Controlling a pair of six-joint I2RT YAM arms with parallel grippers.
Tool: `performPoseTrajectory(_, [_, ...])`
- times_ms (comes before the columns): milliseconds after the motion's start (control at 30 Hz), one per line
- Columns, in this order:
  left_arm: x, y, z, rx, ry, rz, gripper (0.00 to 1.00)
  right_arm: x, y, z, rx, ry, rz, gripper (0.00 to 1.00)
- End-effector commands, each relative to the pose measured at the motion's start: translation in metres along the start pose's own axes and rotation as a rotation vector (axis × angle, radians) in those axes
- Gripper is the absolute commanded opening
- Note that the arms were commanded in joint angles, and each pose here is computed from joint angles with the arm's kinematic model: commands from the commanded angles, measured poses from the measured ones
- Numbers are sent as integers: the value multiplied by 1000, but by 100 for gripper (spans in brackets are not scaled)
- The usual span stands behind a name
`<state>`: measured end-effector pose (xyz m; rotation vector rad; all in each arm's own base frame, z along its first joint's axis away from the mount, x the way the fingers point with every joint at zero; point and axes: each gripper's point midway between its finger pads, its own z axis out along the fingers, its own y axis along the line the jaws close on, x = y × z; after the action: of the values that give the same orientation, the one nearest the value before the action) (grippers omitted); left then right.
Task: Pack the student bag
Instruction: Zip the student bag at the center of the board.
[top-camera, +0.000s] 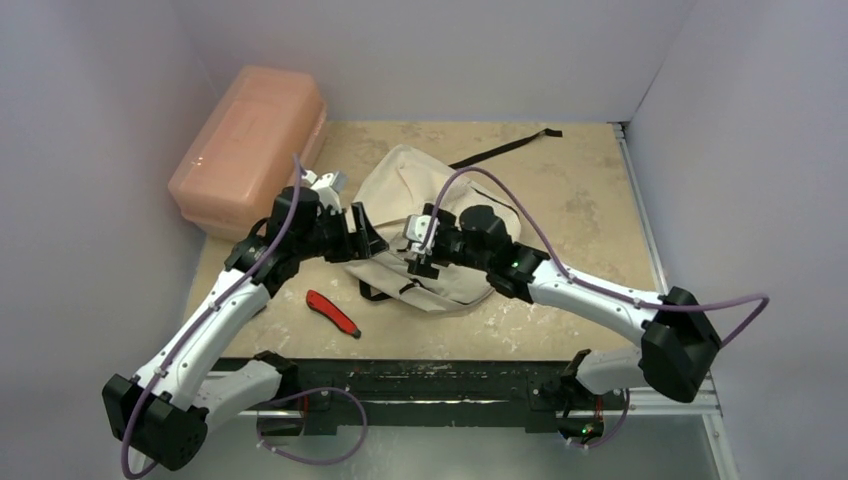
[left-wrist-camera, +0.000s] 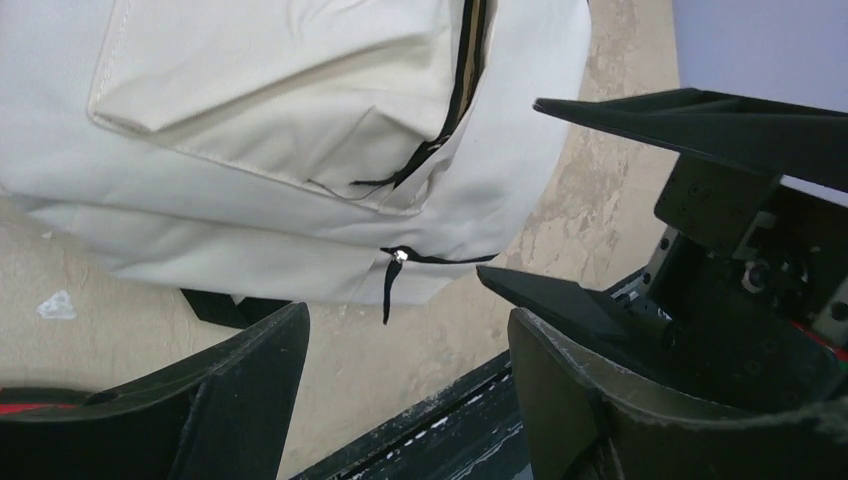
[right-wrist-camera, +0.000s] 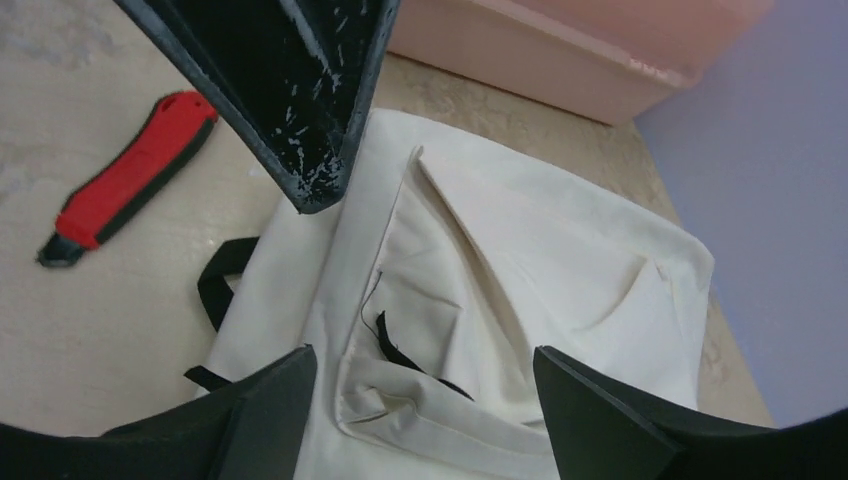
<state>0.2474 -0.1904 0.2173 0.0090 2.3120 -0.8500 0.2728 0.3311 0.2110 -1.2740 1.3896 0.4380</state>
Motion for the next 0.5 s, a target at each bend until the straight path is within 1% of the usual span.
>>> performPoseTrajectory(0, [2,-1,-8,34,-71,-44,72,10,-2,20,-81,75,-248,77])
performPoseTrajectory(33, [5,0,-7,41,-74,-48,72,15,-2,24,-91,102,-258,70])
performPoseTrajectory(67, [8,1,-7,48,-75,-50,72,18,-3,29,-98,122,-264,64])
performPoseTrajectory(100, [10,2,-6,50,-72,-49,72,24,-2,31,-112,147,-266,62])
performPoseTrajectory(367, [26,10,-6,56,-41,-24,72,40,10,52,-186,173,-258,54])
performPoseTrajectory(467, [32,11,-4,60,-25,-20,72,45,11,56,-195,185,-258,45])
